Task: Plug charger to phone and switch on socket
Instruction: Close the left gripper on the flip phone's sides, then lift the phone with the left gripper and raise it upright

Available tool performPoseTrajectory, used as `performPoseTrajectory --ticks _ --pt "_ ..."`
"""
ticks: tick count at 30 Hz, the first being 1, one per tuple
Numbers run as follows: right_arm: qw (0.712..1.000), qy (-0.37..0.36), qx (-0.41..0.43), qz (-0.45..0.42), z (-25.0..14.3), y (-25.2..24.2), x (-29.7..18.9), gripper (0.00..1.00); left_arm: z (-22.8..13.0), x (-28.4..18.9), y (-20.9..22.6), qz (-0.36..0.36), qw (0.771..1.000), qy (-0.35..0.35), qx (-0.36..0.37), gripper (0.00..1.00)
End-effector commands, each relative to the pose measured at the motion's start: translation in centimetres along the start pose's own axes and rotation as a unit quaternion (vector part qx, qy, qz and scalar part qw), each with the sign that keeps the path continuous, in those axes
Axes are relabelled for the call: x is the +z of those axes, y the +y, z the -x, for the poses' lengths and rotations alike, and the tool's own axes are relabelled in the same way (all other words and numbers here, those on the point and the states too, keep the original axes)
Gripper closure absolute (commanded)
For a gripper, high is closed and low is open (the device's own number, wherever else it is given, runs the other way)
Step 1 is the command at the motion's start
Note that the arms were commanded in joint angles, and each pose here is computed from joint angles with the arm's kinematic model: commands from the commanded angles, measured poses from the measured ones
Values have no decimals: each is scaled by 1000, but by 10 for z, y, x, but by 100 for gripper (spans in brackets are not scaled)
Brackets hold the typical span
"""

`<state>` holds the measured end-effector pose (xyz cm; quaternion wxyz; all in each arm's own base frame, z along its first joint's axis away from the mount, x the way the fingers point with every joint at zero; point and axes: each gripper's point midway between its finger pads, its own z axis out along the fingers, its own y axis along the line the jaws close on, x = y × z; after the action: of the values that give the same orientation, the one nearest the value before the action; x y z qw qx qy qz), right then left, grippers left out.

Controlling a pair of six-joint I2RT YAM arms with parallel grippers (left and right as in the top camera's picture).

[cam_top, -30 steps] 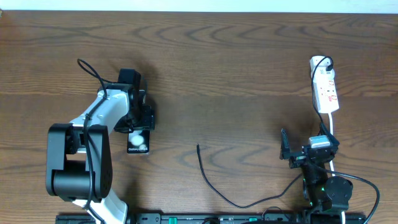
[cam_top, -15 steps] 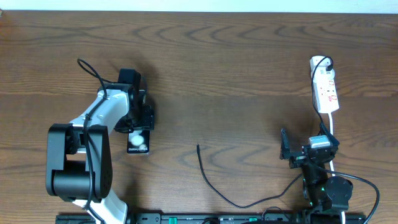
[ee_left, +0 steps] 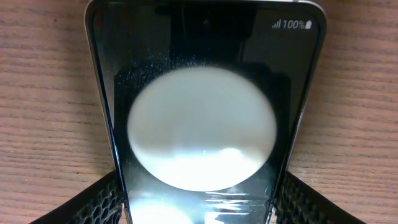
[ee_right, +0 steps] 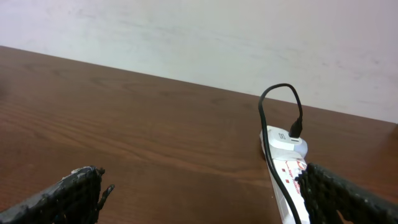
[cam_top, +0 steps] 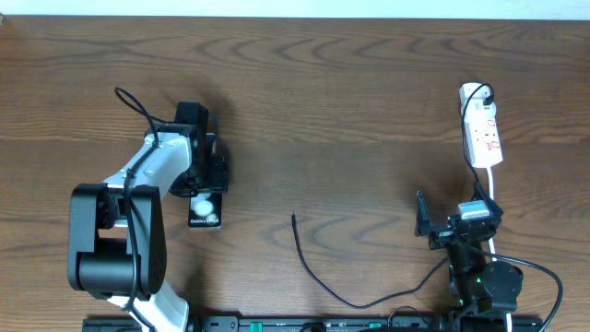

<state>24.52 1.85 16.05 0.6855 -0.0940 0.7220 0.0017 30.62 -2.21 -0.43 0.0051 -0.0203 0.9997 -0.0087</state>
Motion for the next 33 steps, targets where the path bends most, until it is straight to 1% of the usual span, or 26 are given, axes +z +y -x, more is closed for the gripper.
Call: performPoseTrajectory --ticks 1,4,8,10,23,33 --pt "1000 0 7 -1 -1 0 0 1 -9 7 1 4 1000 16 6 56" --pt "1000 0 7 -1 -1 0 0 1 -9 7 1 4 1000 16 6 66" --pt "1000 0 7 -1 -1 0 0 1 -9 7 1 4 1000 16 6 81" --pt "1000 0 7 -1 0 0 0 1 -9 7 1 4 1000 16 6 92" --pt "1000 0 7 -1 -1 0 0 1 -7 3 1 4 1000 13 6 93" --pt "1000 0 7 -1 0 0 0 1 11 -30 -2 1 1000 -10 6 92"
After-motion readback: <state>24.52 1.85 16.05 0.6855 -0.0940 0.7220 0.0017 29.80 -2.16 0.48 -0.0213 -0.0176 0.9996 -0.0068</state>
